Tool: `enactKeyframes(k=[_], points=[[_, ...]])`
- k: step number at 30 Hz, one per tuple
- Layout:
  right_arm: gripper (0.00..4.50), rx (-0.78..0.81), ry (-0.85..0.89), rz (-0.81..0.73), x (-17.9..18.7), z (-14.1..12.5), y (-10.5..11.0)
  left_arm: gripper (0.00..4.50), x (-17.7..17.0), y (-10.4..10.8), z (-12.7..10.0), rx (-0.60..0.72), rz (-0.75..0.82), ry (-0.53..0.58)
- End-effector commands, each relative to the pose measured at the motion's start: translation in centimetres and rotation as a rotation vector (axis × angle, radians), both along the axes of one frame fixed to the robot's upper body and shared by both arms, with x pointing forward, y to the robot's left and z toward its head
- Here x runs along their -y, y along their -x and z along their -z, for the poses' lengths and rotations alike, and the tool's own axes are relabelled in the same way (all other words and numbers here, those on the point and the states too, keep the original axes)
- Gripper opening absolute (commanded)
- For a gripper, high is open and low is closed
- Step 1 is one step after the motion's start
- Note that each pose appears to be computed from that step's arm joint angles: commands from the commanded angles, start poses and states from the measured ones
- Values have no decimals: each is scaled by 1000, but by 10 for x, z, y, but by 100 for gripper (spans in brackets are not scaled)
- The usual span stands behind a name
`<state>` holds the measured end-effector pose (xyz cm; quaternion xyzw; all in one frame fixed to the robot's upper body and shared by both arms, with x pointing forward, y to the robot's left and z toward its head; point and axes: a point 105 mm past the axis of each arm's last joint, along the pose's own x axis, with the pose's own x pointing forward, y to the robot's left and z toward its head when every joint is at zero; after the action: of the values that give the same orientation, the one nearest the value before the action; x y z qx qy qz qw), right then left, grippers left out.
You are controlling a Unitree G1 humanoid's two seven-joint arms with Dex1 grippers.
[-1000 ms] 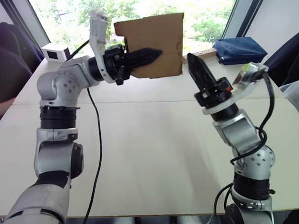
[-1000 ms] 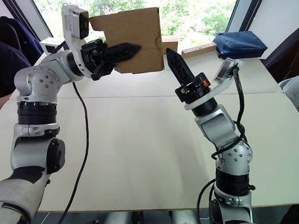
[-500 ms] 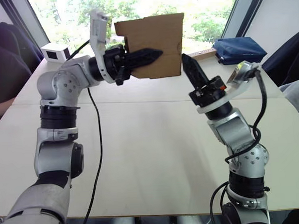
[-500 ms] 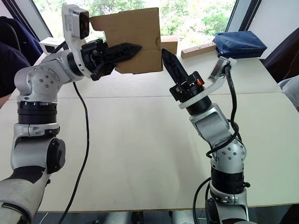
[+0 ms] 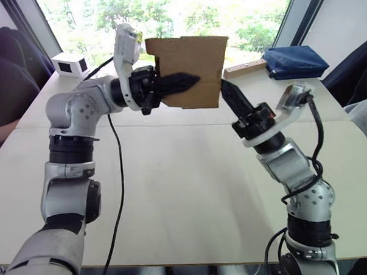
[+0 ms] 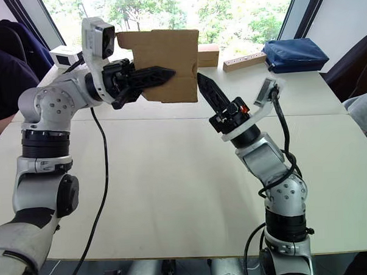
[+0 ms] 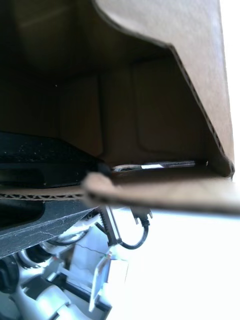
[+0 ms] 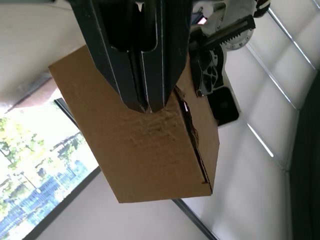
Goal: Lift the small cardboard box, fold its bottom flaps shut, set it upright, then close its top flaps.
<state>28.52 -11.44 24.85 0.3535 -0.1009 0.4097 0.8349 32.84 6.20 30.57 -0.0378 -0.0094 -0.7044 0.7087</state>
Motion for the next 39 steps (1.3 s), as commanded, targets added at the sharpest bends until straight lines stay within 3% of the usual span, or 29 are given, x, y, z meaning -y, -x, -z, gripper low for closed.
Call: enactKeyframes(k=[1,3,7,10,15,20,23,29,39], points=[[2,26,253,5,18,10,20,0,7,11,-5,214,2,-220],[2,-13,497,-36,19,37,30,0,9,10,2,240,3,-325],[2,-52,763,-151,22,62,55,0,11,9,25,354,25,-604],[2,-41,988,-230,21,76,74,0,11,27,42,380,153,-816],[2,25,1106,-245,15,74,84,0,4,25,72,385,156,-1116],[2,78,1144,-185,11,65,82,0,3,22,100,353,181,-1306],[2,78,1149,-152,11,65,78,0,8,21,112,337,204,-1360],[2,67,1149,-95,9,69,72,0,25,19,128,301,178,-1369],[2,52,1145,-60,13,73,65,0,52,17,129,268,90,-1337]])
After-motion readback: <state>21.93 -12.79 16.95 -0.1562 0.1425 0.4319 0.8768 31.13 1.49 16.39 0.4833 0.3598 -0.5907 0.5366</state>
